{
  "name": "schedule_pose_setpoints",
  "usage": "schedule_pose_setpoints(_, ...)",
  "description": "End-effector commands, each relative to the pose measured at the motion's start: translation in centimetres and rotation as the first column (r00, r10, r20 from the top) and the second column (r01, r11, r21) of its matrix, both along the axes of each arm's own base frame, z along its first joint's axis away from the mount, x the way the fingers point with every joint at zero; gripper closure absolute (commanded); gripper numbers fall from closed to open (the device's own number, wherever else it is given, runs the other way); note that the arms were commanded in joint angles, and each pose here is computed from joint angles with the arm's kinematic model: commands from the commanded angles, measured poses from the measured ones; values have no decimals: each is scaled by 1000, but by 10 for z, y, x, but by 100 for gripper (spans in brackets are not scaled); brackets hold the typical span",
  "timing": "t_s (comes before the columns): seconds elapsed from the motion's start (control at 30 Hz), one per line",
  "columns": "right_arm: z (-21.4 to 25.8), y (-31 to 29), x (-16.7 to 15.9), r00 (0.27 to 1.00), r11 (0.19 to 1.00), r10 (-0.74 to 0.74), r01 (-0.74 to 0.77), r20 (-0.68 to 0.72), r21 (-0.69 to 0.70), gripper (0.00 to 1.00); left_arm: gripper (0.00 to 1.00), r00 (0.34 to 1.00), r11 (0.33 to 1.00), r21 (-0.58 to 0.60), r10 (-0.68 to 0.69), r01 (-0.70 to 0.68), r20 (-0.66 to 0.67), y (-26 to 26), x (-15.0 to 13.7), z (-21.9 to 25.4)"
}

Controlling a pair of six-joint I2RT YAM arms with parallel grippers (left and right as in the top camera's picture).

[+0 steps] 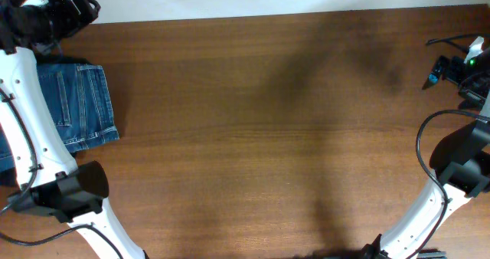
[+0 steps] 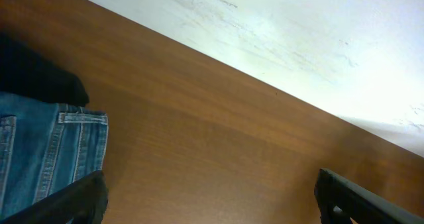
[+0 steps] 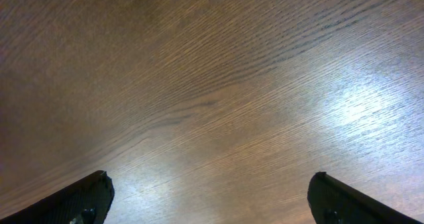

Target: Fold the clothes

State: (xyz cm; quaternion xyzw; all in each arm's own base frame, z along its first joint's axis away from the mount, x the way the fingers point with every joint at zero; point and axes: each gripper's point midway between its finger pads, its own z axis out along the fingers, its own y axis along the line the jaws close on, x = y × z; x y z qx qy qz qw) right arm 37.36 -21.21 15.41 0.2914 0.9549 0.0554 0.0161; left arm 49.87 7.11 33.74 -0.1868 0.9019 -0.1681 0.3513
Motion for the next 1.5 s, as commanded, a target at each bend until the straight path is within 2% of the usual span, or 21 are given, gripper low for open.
schedule_pose_setpoints(0.0,17,0,-2,999,1000,-14,14,39,-15,1,1,1000,1000,-17,-9,9,-8,-4,2,-4)
schedule_pose_setpoints(0.57,23,7,0,999,1000,3,-2,52,-23,1,1,1000,1000,-17,-9,9,-8,-4,2,-4)
schedule_pose_setpoints(0.8,86,35,-2,981,993,67,-48,184,-104,1,1,1000,1000,-17,-9,9,-8,-4,2,-4)
schedule_pose_setpoints(0.97,149,74,-14,935,977,156,-99,319,-188,1,1,1000,1000,-17,-9,9,-8,-4,2,-4)
schedule_pose_setpoints(1.2,238,168,-54,770,919,379,-245,514,-310,1,1,1000,1000,-17,-9,9,-8,-4,2,-4)
schedule_pose_setpoints(1.3,272,220,-86,635,867,497,-346,591,-358,1,1,1000,1000,-17,-9,9,-8,-4,2,-4)
schedule_pose_setpoints(1.4,305,261,-131,434,765,639,-439,635,-471,1,1,1000,1000,-17,-9,9,-8,-4,2,-4)
schedule_pose_setpoints(1.47,326,280,-162,299,720,674,-471,676,-510,1,1,1000,1000,-17,-9,9,-8,-4,2,-4)
